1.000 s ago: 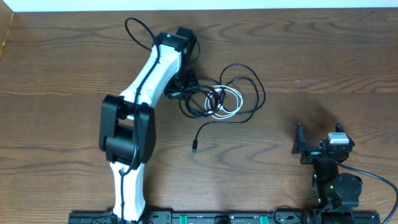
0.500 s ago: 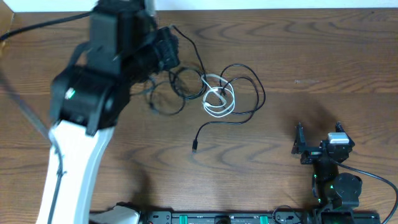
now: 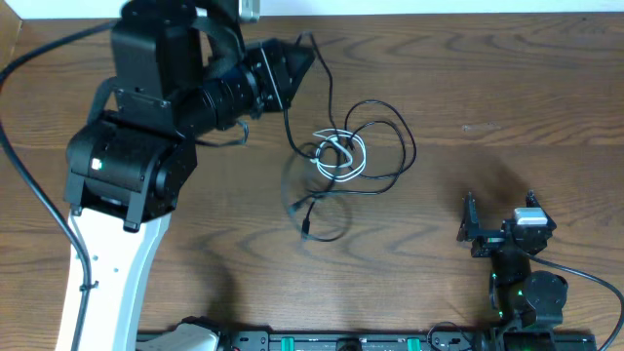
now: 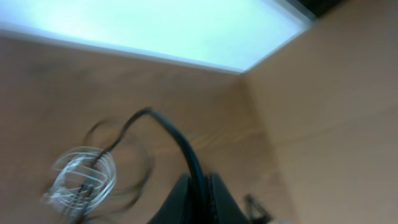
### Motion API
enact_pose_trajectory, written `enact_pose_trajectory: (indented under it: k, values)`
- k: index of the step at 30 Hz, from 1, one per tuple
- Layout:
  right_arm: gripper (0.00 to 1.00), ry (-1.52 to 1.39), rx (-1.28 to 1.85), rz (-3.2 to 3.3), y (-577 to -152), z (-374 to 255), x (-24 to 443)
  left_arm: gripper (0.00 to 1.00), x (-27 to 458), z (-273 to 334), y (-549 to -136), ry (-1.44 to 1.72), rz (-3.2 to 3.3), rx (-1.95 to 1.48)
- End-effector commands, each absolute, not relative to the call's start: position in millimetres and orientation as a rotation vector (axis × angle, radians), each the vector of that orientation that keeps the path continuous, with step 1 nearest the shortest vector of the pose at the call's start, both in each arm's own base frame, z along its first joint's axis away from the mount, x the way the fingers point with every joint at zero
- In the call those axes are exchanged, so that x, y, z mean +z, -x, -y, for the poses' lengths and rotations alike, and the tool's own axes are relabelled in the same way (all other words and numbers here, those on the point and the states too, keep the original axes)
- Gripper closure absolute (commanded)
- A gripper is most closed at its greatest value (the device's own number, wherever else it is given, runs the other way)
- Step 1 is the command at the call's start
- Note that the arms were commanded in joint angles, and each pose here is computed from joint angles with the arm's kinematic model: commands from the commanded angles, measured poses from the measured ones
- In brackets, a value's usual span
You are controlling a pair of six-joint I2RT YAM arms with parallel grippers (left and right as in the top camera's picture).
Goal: Untangle cables
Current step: 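Pull the black cable up and left with the left gripper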
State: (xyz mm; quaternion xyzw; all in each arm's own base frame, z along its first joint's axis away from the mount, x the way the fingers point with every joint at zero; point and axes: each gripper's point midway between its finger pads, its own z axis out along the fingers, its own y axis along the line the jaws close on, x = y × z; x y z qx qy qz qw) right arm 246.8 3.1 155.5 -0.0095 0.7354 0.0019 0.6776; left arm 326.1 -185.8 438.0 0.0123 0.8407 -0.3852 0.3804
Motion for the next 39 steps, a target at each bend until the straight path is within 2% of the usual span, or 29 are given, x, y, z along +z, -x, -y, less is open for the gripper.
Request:
enact_pose_trajectory:
  k: [1, 4, 7, 10, 14, 17, 19, 23, 28, 31, 34, 39]
  values:
    - [0.01, 0.024, -0.001, -1.657, -247, -3, 154, 0.93, 382, 149, -348, 0.159, -2.306, -0.657]
    - [0.01, 0.024, -0.001, -1.657, -247, -3, 154, 0.92, 345, 144, -347, 0.203, -2.447, -0.574]
    - [0.01, 0.024, -0.001, -1.657, -247, -3, 154, 0.92, 338, 159, -348, 0.164, -2.486, -0.660]
    - [0.01, 0.024, -0.001, -1.657, -247, -3, 154, 0.93, 371, 191, -348, 0.013, -2.372, -0.905]
    - [0.01, 0.024, -0.001, -1.657, -247, -3, 154, 0.93, 443, 222, -334, -0.220, -2.095, -1.188]
    - [0.01, 0.024, -0.001, -1.657, -247, -3, 154, 0.92, 484, 227, -322, -0.289, -1.941, -1.271]
    - [0.01, 0.025, -0.001, -1.657, -247, -3, 154, 0.92, 493, 226, -318, -0.303, -1.905, -1.268]
    - [0.01, 0.024, -0.001, -1.657, -247, -3, 154, 0.92, 475, 220, -325, -0.264, -1.966, -1.188]
    - [0.01, 0.024, -0.001, -1.657, -247, -3, 154, 0.93, 404, 185, -354, 0.056, -2.230, -0.908]
    - [0.01, 0.024, -0.001, -1.657, -247, -3, 154, 0.92, 389, 194, -348, -0.005, -2.298, -0.945]
    - [0.01, 0.024, -0.001, -1.657, -247, -3, 154, 0.93, 425, 223, -326, -0.269, -2.163, -1.173]
    - [0.01, 0.024, -0.001, -1.657, -247, -3, 154, 0.93, 511, 232, -289, -0.442, -1.843, -1.349]
